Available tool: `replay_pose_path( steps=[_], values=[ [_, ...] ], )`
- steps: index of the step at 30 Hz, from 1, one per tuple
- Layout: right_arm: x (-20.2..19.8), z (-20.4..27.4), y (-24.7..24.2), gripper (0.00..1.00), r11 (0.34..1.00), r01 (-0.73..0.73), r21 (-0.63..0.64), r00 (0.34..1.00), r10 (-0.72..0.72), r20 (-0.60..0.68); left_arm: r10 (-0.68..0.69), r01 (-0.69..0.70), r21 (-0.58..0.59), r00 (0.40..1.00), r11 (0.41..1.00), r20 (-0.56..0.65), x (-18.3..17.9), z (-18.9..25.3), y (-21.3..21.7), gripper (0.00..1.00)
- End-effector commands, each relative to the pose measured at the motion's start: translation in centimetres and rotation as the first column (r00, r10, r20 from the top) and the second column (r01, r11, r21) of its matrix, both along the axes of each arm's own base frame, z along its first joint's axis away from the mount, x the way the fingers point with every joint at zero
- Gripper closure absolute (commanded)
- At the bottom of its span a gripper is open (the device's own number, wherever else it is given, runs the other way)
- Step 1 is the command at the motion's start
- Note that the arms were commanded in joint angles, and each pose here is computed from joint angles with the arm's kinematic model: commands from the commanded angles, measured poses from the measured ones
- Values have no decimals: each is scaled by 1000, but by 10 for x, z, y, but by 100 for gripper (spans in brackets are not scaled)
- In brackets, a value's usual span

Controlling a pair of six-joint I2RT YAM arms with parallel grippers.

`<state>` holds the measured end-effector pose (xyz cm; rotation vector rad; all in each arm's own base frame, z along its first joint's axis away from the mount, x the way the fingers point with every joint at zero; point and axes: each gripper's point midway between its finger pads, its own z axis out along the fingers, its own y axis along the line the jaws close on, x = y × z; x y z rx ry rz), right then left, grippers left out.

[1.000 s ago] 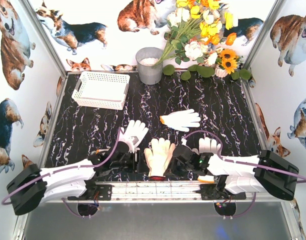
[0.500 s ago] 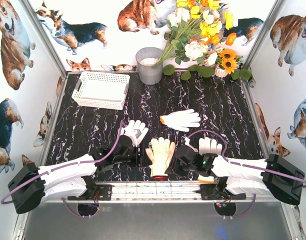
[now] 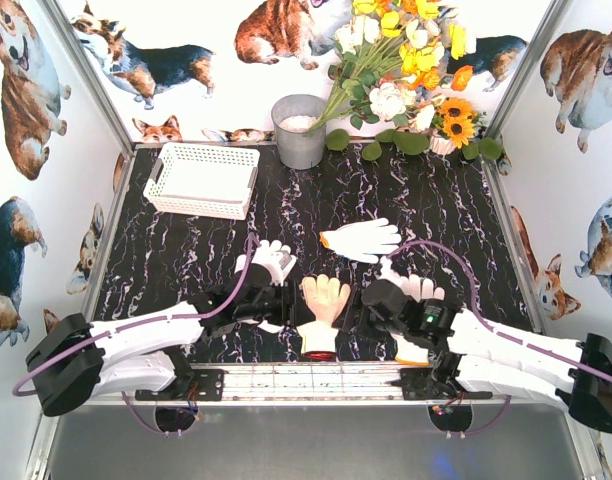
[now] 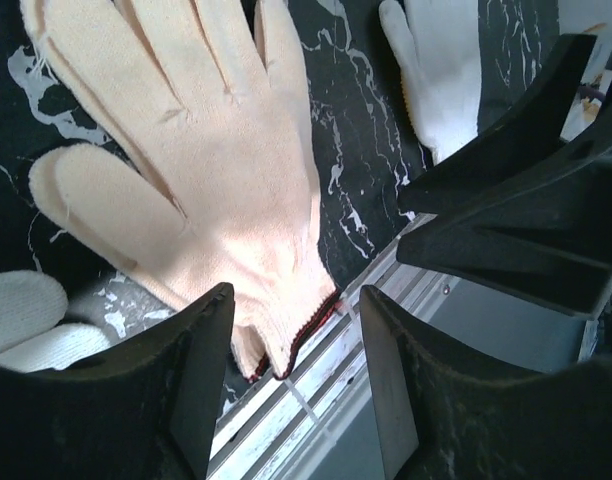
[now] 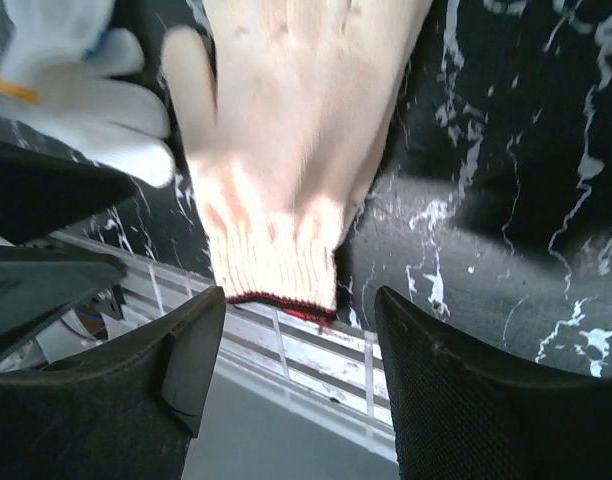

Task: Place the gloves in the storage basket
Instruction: Adjust the glove at the center of the board, then pick up the glove from the center of the board.

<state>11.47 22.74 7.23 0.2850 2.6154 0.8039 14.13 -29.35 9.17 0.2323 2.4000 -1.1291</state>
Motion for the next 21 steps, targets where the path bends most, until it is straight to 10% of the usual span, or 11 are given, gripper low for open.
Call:
replay_pose_path(
  steps=[1,21],
  values=[
    [22,15,-5,38,999,33,4,997,-33,70,12,-10,-58,999,998,35,10,12,-15,54],
    [38,3,35,70,991,-2,136,1000,-2,29,-95,103,75,990,992,-100,-22,-53,-18,84]
  ],
)
